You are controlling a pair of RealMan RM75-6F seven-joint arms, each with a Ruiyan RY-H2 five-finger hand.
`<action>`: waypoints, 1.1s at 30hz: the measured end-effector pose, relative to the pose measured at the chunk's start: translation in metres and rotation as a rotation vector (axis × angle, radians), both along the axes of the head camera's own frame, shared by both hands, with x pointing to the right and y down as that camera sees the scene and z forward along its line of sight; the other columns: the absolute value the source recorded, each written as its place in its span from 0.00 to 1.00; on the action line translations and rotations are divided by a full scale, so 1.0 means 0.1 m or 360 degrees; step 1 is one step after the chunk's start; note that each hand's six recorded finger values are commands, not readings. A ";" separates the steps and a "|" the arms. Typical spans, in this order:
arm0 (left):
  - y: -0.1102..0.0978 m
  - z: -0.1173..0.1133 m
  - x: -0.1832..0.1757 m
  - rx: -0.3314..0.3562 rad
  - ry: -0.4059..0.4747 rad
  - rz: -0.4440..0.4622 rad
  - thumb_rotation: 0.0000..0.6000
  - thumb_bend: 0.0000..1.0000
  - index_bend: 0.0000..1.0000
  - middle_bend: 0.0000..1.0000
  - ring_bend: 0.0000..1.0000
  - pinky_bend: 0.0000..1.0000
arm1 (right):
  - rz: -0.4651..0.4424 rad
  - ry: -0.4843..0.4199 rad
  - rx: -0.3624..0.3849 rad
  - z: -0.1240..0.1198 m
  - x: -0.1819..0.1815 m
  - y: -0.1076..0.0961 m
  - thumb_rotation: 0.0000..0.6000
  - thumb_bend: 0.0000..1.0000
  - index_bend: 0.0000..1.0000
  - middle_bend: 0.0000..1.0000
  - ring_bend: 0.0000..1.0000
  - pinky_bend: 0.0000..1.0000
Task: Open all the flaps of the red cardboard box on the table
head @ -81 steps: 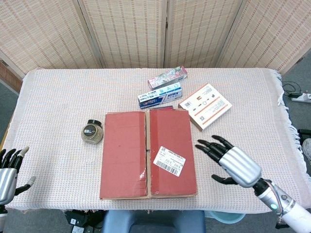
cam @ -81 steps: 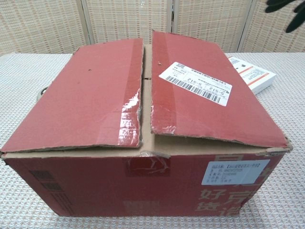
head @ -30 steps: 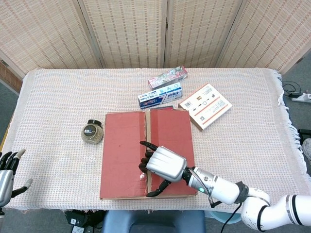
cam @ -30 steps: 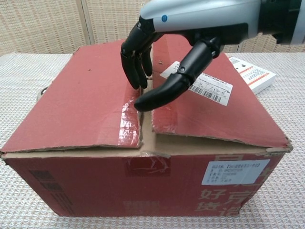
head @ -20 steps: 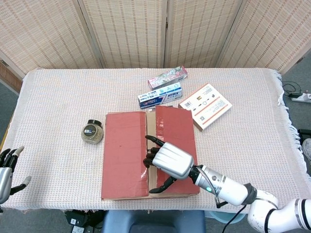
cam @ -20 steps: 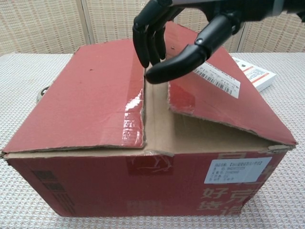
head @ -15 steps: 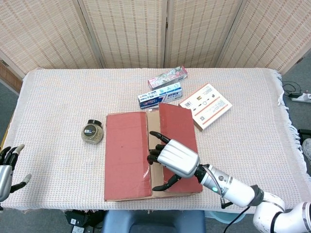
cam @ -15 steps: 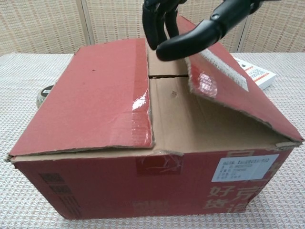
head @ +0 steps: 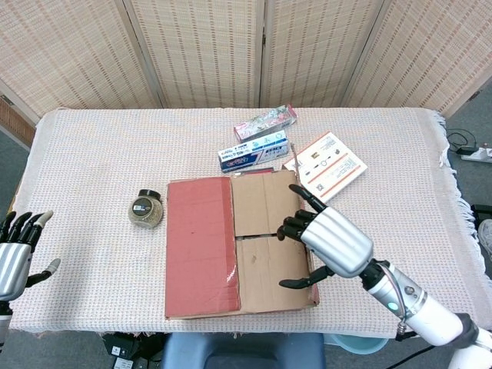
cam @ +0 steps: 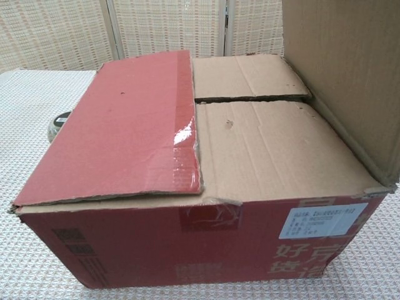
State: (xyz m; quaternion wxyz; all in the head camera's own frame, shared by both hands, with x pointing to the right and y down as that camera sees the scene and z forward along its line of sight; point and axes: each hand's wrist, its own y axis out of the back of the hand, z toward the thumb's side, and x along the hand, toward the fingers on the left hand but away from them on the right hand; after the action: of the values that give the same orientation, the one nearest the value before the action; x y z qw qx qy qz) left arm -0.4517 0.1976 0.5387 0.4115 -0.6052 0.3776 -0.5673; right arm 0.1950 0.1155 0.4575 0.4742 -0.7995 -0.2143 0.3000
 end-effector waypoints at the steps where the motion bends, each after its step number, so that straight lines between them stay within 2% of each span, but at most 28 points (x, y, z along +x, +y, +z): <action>1: -0.03 0.00 0.03 0.0003 0.0015 0.0022 1.00 0.29 0.13 0.18 0.12 0.00 | 0.0019 0.0004 0.0006 -0.02 0.05 0.00 0.33 0.01 0.43 0.49 0.46 0.00; 6: -0.15 -0.02 0.15 0.0011 0.0086 0.0095 1.00 0.29 0.13 0.18 0.12 0.00 | 0.0125 0.0027 0.0017 -0.05 0.30 0.01 0.32 0.01 0.43 0.49 0.46 0.00; 17: -0.59 -0.08 0.96 -0.0110 0.0511 0.0492 1.00 0.29 0.15 0.18 0.13 0.00 | 0.0555 0.0118 -0.0114 0.09 1.35 0.10 0.32 0.01 0.43 0.48 0.47 0.00; 21: -0.67 -0.13 1.26 -0.0142 0.0638 0.0622 1.00 0.28 0.17 0.18 0.15 0.00 | 0.0621 0.0120 -0.0129 0.11 1.52 0.14 0.32 0.01 0.43 0.48 0.47 0.00; 26: -0.74 -0.15 1.68 -0.0216 0.0785 0.0804 1.00 0.27 0.23 0.21 0.19 0.00 | 0.0633 0.0105 -0.0140 0.14 1.58 0.18 0.32 0.01 0.43 0.47 0.46 0.00; 28: -0.74 -0.13 1.86 -0.0260 0.0829 0.0880 0.91 0.25 0.23 0.22 0.19 0.00 | 0.0634 0.0102 -0.0143 0.15 1.59 0.18 0.32 0.01 0.43 0.47 0.46 0.00; 30: -0.73 -0.11 2.00 -0.0307 0.0857 0.0934 0.68 0.23 0.24 0.22 0.18 0.00 | 0.0637 0.0102 -0.0144 0.16 1.61 0.18 0.32 0.01 0.43 0.47 0.46 0.00; 33: -0.71 -0.06 2.21 -0.0403 0.0900 0.0999 0.52 0.20 0.23 0.22 0.16 0.00 | 0.0643 0.0103 -0.0150 0.18 1.63 0.18 0.32 0.01 0.43 0.47 0.46 0.00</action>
State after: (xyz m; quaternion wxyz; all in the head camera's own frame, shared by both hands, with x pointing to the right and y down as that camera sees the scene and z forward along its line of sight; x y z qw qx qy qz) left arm -0.2308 0.1264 0.5323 0.3668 -0.8677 0.2008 -0.2687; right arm 0.3576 0.1337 0.4759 0.3732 -0.7516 -0.3407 0.4241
